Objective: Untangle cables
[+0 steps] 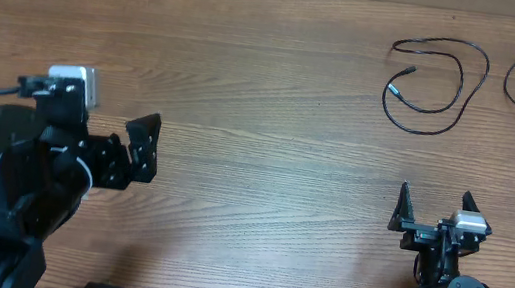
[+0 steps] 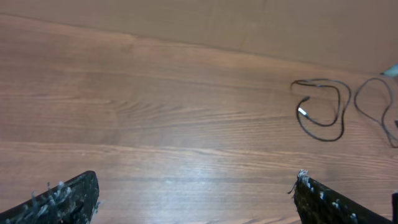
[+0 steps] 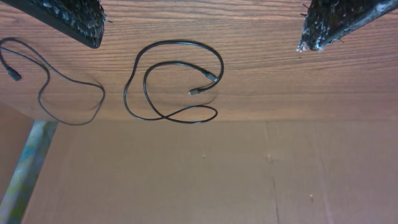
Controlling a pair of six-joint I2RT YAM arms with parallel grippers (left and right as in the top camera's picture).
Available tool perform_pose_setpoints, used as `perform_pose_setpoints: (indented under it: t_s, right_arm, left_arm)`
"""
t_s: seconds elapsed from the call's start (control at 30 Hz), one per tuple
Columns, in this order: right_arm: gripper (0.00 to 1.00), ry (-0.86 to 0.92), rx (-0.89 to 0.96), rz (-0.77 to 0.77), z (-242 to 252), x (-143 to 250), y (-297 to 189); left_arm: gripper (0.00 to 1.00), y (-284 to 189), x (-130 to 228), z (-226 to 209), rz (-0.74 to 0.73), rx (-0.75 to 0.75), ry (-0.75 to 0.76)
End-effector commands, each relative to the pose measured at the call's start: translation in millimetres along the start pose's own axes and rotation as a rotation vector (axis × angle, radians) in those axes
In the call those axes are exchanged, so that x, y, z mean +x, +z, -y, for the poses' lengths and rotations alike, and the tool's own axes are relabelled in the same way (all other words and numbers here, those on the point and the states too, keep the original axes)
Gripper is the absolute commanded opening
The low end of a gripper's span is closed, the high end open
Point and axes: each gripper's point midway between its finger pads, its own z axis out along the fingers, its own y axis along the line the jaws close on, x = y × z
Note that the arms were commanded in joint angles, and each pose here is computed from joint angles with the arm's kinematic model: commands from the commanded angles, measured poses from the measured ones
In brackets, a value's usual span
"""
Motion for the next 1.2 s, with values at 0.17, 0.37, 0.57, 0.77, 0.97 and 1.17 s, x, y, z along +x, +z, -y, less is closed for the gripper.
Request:
perform_pose_setpoints:
  t_s: [0.17, 0.37, 0.57, 0.77, 0.97, 1.17]
  right_arm:
    - [1.0, -0.002, 0.013, 0.006, 2, 1, 0]
    - [1.0, -0.002, 0.013, 0.006, 2, 1, 0]
    - [1.0, -0.002, 0.013, 0.006, 2, 1, 0]
    - [1.0, -0.002, 0.013, 0.006, 2, 1, 0]
    - [1.0, -0.002, 0.013, 0.006, 2, 1, 0]
    - [1.0, -0.002, 0.013, 0.006, 2, 1, 0]
  left_arm:
    - [0.99, -1, 8, -9, -0.035, -0.051, 0.019]
    - [1.0, -1, 16, -11, -0.068, -0.059, 0.016]
    - [1.0, -2, 16, -11, -0.068, -0.059, 0.016]
    - [0.99, -7, 16, -11, -0.053, -0.055, 0.017]
    - [0.99, -24, 15, -9, 0.0, -0.042, 0.021]
    - [1.0, -50, 15, -6, 0.079, -0.023, 0.027]
